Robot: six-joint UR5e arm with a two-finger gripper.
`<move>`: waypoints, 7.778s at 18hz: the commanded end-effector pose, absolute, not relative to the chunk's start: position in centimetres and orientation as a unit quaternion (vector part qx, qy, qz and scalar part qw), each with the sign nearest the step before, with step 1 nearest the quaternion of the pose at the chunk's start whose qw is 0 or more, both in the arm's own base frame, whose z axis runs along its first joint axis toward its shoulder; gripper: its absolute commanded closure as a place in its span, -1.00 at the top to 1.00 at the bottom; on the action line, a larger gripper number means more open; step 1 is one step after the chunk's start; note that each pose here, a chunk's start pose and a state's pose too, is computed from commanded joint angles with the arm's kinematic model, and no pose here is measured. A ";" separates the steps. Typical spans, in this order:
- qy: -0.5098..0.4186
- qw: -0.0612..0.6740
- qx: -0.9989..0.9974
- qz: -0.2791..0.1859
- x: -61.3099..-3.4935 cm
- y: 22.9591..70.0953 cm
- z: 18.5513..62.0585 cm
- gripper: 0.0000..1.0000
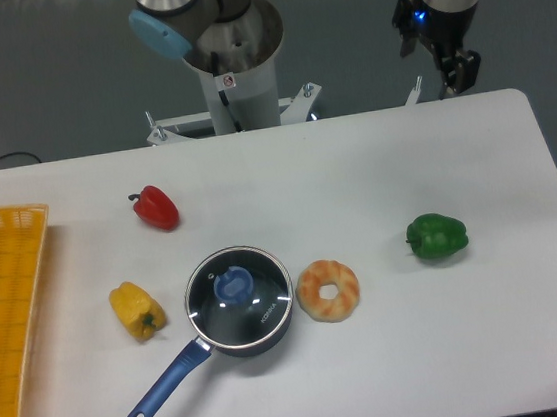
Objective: Open the lid
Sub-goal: 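Start moving the gripper from its raised pose toward the table center, then move the open gripper over the glass lid of the blue saucepan, then lower the gripper around the blue knob of the glass lid, then close the gripper on the lid's blue knob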
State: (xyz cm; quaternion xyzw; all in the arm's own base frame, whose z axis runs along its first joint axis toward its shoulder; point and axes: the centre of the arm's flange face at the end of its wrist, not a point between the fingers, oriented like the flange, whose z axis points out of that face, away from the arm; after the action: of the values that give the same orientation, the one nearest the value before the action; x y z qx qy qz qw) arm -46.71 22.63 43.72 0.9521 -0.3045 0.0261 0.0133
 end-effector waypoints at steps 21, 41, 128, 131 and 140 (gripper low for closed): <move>-0.146 0.017 0.989 0.013 -46.6 27.6 40.9 1.00; 0.218 0.017 0.976 0.002 -40.5 39.0 36.6 1.00; 0.354 -0.021 0.935 -0.016 -28.5 57.4 29.6 0.40; 0.354 -0.023 0.935 -0.017 -28.6 57.3 29.8 0.34; 0.353 -0.022 0.935 -0.017 -28.6 57.4 29.7 0.15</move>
State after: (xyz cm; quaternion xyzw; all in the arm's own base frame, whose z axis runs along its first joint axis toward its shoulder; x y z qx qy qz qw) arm -28.59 57.35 29.69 0.9353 0.3528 -0.0174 -0.0218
